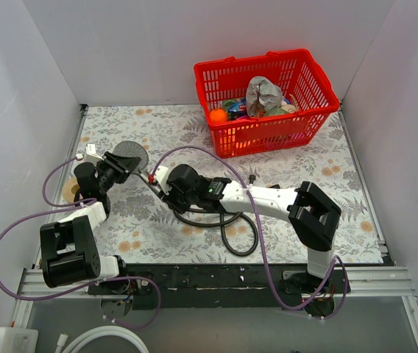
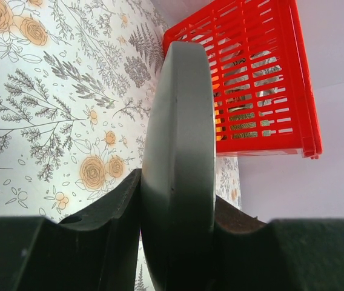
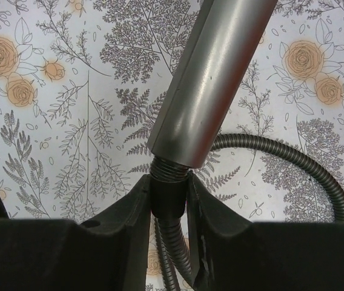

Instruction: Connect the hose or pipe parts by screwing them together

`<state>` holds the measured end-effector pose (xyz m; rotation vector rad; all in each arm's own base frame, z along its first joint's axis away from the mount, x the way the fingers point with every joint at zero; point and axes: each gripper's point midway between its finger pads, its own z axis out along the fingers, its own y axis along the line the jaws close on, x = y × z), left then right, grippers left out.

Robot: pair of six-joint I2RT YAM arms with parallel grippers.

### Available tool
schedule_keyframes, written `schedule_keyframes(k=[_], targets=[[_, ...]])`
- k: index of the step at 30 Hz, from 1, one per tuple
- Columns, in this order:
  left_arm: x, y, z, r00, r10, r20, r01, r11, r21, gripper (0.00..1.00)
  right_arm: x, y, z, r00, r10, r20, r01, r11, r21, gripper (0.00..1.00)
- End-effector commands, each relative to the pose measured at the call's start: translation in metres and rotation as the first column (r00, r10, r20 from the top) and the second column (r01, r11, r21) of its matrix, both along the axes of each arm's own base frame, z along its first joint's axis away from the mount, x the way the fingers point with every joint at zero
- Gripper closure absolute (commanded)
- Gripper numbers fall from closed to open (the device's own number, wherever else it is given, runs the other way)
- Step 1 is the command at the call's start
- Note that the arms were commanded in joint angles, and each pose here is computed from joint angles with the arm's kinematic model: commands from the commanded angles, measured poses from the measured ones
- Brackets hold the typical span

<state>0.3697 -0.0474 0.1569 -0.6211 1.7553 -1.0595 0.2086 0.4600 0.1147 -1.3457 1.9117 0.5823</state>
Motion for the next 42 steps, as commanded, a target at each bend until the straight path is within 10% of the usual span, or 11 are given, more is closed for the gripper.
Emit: schedule_keyframes(k=[1, 16, 29, 36, 42], targets=[[-0.004, -0.010, 0.025, 0.995, -0.047, 0.089, 0.048, 0.999, -0.002, 1.00, 0.011, 0.029, 0.033, 1.000, -0.007, -0.031, 0.011, 0.988, 0.153, 0.87], [-0.025, -0.034, 0.038, 0.967, -0.188, 0.172, 0.197, 0.980, -0.038, 1.00, 0.042, 0.029, 0.089, 0.936, 0.009, -0.353, 0.188, 0.833, 0.521, 0.99], [-0.033, -0.042, 0.043, 0.949, -0.239, 0.204, 0.253, 0.966, -0.048, 1.00, 0.048, -0.019, 0.154, 0.786, 0.399, -0.473, 0.283, 0.448, 0.848, 0.99], [-0.031, -0.041, 0.039, 0.952, -0.234, 0.198, 0.247, 0.968, -0.041, 1.00, 0.056, -0.025, 0.153, 0.741, 0.456, -0.493, 0.352, 0.362, 0.863, 0.99], [-0.020, -0.032, 0.023, 0.969, -0.184, 0.166, 0.188, 0.982, -0.013, 1.00, 0.061, -0.027, 0.112, 0.727, 0.321, -0.607, 0.396, 0.526, 0.753, 0.48]])
